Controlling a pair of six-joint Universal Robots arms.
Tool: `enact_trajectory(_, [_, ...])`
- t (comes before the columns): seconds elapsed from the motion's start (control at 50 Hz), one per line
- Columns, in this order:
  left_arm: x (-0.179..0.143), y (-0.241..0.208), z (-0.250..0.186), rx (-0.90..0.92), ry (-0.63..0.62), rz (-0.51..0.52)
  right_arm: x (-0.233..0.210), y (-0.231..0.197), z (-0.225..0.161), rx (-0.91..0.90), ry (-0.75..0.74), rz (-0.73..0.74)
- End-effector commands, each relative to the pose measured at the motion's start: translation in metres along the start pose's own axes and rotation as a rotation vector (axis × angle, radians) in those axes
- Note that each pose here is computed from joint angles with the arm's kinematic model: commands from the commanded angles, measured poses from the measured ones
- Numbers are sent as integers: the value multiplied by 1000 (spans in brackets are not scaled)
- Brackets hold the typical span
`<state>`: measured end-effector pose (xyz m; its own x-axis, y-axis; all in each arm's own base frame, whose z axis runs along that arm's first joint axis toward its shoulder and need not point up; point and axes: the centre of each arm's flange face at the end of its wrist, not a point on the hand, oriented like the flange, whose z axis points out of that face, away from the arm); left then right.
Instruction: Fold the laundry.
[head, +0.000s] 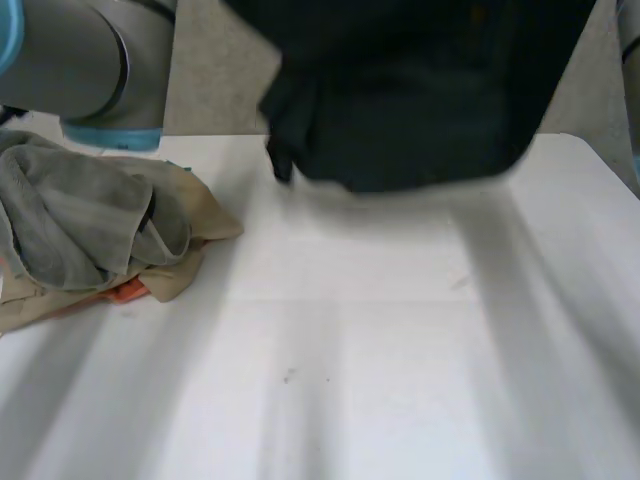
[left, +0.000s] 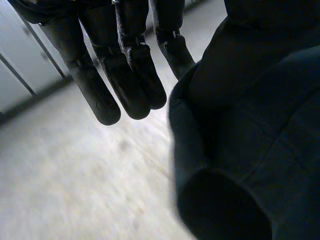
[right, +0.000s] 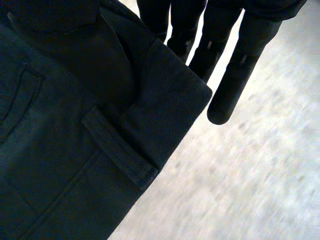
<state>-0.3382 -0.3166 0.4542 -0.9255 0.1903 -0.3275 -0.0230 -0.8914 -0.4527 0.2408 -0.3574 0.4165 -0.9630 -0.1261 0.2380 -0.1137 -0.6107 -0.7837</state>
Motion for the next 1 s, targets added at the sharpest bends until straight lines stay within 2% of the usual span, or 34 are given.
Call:
enact_trajectory(0.02, [10, 13, -17, -102, 59, -46, 0, 7, 2, 28, -4, 17])
enact_trajectory(0.16, [35, 52, -83, -381, 151, -80, -26, 74, -22, -198, -130, 28])
enact_trajectory(0.28, [61, 74, -157, -598, 264, -111, -51, 147, -67, -457, -245, 8])
enact_trajectory(0.4, [74, 80, -219, -791, 357, -135, -66, 188, -121, -671, -393, -184])
enact_trajectory(0.42, [77, 77, -242, -875, 402, -141, -67, 189, -127, -692, -414, -207])
enact_trajectory(0.46, [80, 73, -252, -914, 433, -142, -67, 191, -145, -773, -472, -264])
enact_trajectory(0.52, [78, 43, -265, -988, 520, -136, -65, 188, -161, -852, -523, -291])
enact_trajectory(0.64, [53, -23, -277, -1123, 674, -90, -36, 102, -196, -1027, -635, -340])
enact_trajectory(0.7, [38, -66, -290, -1247, 810, -84, -29, 72, -221, -1081, -738, -397])
enact_trajectory(0.72, [34, -80, -296, -1289, 866, -86, -23, 51, -237, -1090, -812, -454])
enact_trajectory(0.74, [29, -103, -304, -1343, 965, -96, -21, 46, -244, -1098, -840, -477])
enact_trajectory(0.78, [27, -124, -309, -1367, 1085, -119, -17, 32, -256, -1066, -892, -531])
enact_trajectory(0.8, [27, -126, -307, -1355, 1104, -118, -16, 29, -256, -1050, -894, -534])
enact_trajectory(0.84, [30, -124, -300, -1309, 1114, -109, -16, 31, -257, -1042, -907, -506])
enact_trajectory(0.9, [41, -101, -283, -1221, 1066, -66, -16, 49, -254, -1080, -912, -464])
enact_trajectory(0.98, [61, -54, -261, -1123, 946, -1, -20, 78, -240, -1100, -840, -398])
enact_trajectory(1.0, [70, -31, -249, -1069, 879, 38, -21, 83, -234, -1094, -811, -379])
